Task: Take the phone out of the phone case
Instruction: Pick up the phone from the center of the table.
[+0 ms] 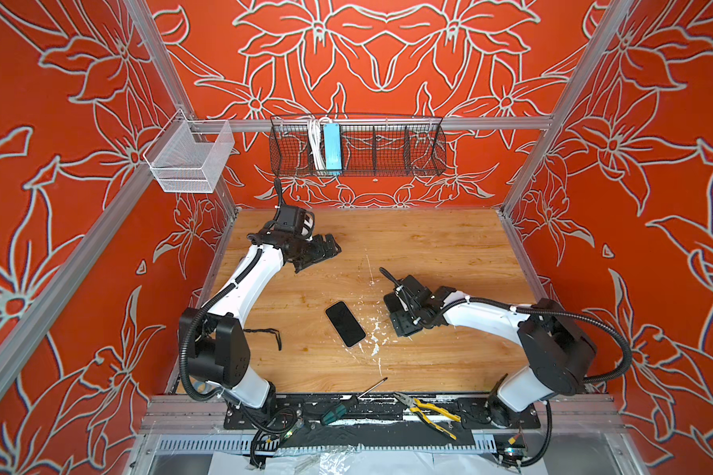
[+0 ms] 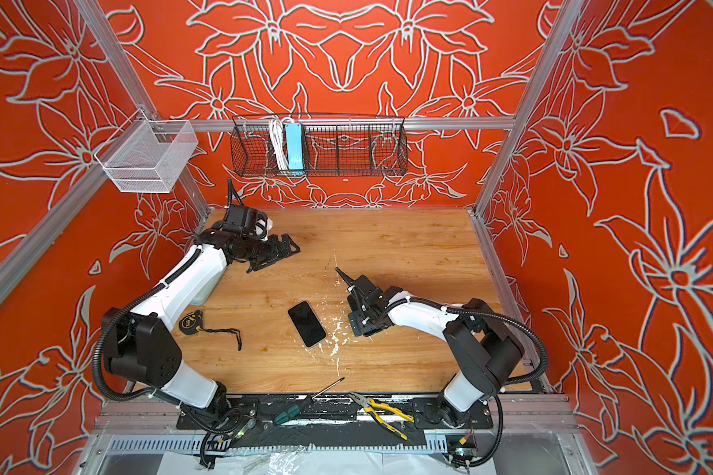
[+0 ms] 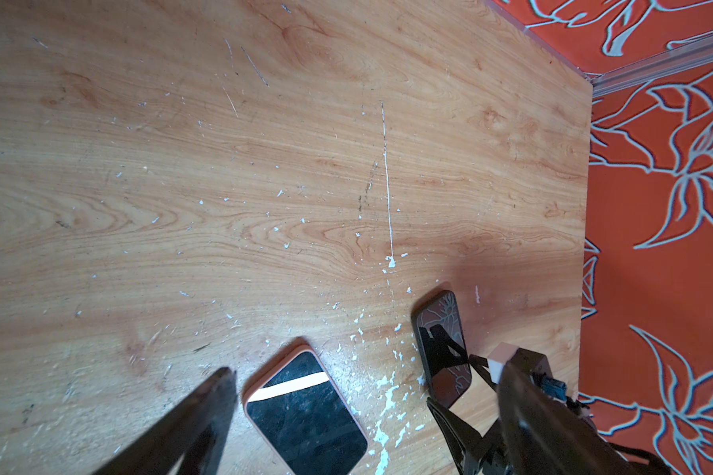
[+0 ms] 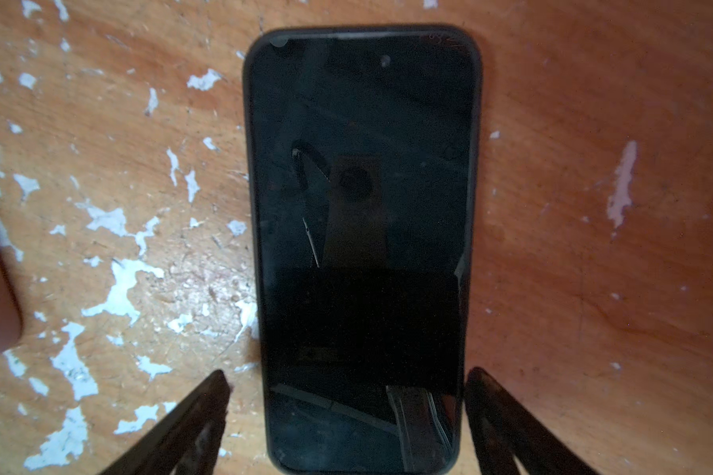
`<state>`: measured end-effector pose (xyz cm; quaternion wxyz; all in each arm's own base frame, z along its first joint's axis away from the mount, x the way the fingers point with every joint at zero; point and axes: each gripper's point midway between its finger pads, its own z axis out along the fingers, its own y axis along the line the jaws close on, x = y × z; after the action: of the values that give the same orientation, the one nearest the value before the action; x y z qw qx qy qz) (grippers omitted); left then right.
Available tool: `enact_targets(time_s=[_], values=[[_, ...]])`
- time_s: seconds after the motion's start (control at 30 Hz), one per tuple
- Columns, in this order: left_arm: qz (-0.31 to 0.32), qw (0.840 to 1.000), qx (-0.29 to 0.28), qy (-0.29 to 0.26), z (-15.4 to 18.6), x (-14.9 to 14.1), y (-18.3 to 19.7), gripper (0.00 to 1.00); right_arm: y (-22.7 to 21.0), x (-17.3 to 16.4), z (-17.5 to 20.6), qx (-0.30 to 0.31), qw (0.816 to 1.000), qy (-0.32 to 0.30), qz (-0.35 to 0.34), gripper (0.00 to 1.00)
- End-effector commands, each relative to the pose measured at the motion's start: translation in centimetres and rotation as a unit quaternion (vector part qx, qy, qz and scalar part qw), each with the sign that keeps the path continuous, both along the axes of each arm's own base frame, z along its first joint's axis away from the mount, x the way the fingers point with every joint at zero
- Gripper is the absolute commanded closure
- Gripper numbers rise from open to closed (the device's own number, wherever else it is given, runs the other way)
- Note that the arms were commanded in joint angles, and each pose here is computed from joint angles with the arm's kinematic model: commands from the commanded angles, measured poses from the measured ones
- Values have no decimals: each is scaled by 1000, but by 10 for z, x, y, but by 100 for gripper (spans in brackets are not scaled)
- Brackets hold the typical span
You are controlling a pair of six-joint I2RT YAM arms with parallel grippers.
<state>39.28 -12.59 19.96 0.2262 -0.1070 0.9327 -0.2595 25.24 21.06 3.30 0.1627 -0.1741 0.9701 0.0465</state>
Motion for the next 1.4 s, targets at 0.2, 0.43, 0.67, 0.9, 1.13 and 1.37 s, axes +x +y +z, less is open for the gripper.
enact_targets(time_s=[0.2,0.43,0.67,0.9,1.13,1.37], values=[[7,1000,1,-9,6,-2,3,3,-2,-5,-17,-13,1000,27,5,10],[9,1000,2,-11,6,-2,4,3,-1,-2,-18,-12,999,28,10,12],[7,1000,-4,-9,5,-2,2,3,-2,2,-17,-11,1000,27,12,13],[7,1000,-7,-6,5,-3,1,3,-1,8,-16,-10,1000,26,13,13],[7,1000,-5,-7,5,-3,2,3,0,9,-20,-16,999,33,18,15],[7,1000,-6,-5,4,-3,2,3,-4,4,-22,-24,999,42,20,17]])
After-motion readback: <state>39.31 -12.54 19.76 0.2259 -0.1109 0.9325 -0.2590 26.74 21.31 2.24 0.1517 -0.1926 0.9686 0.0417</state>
